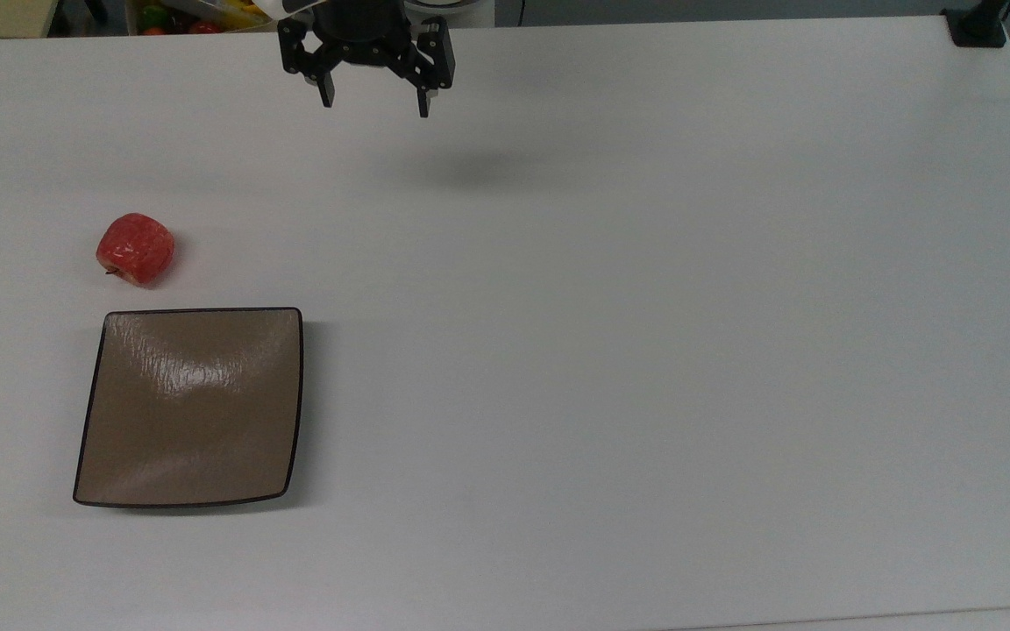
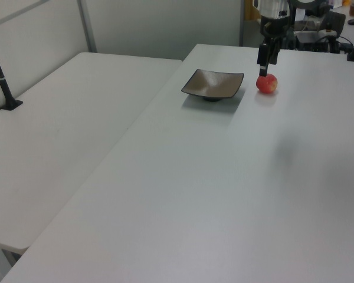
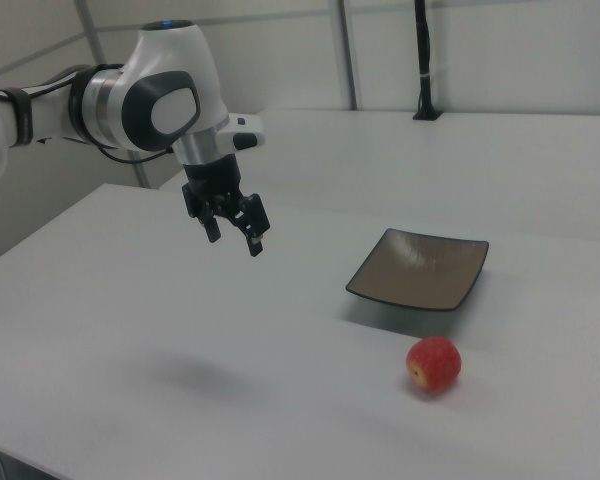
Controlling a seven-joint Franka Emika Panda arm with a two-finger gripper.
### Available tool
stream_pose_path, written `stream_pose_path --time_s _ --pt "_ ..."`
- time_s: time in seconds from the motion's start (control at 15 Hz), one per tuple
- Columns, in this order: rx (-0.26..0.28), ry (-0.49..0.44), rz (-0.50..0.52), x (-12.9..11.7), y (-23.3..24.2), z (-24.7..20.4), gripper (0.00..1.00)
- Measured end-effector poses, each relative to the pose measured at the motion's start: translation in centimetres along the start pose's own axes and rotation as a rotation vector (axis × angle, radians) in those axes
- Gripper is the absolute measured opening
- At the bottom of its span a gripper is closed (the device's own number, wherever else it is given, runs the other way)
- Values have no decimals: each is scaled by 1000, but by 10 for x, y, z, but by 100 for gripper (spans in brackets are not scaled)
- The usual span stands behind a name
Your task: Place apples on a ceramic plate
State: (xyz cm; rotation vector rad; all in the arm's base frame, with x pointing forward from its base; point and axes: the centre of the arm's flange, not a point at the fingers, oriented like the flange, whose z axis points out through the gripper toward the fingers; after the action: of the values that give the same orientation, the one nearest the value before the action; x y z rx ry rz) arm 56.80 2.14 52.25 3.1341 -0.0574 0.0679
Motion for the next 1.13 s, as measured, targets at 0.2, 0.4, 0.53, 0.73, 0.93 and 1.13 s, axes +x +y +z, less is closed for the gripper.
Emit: stream_pose_path --time_s 0.2,0.4,0.53,0.73,0.93,1.13 --pt "0 0 0 0 0 0 100" --pt "0 0 0 0 0 0 100" --pt "0 0 0 0 0 0 100" --pt "0 0 0 0 0 0 100" --pt "-2 11 6 2 8 -1 100" --pt "-6 17 -12 5 36 2 100"
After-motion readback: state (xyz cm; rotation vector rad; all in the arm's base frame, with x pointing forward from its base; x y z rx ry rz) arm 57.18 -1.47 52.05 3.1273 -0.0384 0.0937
